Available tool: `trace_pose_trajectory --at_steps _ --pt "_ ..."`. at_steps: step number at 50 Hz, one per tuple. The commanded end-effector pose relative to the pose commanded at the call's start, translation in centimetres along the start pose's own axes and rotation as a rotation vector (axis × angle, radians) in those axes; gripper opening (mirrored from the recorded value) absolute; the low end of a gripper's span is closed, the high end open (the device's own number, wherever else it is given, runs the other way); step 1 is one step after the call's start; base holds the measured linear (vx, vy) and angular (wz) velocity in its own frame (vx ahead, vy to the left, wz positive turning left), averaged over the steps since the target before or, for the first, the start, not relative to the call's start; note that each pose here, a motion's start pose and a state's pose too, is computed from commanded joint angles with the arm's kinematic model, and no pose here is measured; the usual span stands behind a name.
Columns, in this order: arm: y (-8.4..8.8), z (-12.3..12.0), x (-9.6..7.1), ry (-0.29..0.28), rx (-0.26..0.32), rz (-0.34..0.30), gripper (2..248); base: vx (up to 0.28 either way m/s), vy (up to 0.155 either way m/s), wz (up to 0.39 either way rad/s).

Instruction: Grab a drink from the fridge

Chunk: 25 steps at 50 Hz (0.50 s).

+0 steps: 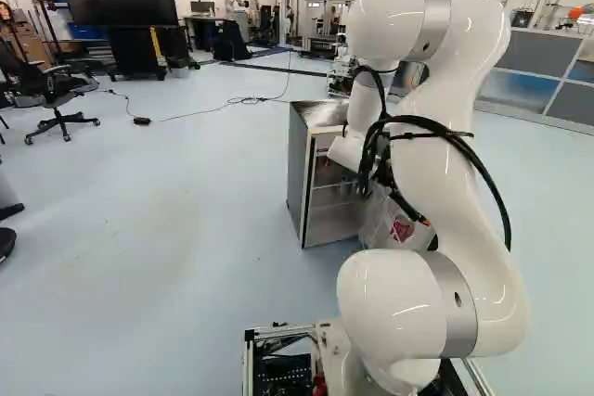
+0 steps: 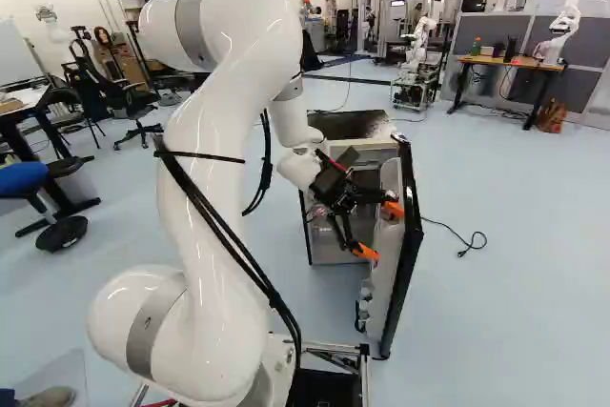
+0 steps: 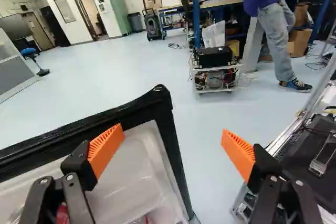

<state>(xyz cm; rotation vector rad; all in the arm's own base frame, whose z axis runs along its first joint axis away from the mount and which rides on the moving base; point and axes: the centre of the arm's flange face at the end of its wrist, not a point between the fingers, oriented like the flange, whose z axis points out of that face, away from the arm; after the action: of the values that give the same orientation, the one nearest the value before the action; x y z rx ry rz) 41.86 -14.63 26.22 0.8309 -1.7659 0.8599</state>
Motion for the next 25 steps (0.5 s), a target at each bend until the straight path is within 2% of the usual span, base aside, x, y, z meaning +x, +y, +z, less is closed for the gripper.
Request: trace_pose_trajectory --at_steps 13,25 --pt "-1.9 -0.7 -0.2 -0.010 0.076 0.007 247 0.000 0.000 0.000" --pt "-5.2 -0.2 -0.3 -0.017 0.109 0.045 247 0.000 0.000 0.000"
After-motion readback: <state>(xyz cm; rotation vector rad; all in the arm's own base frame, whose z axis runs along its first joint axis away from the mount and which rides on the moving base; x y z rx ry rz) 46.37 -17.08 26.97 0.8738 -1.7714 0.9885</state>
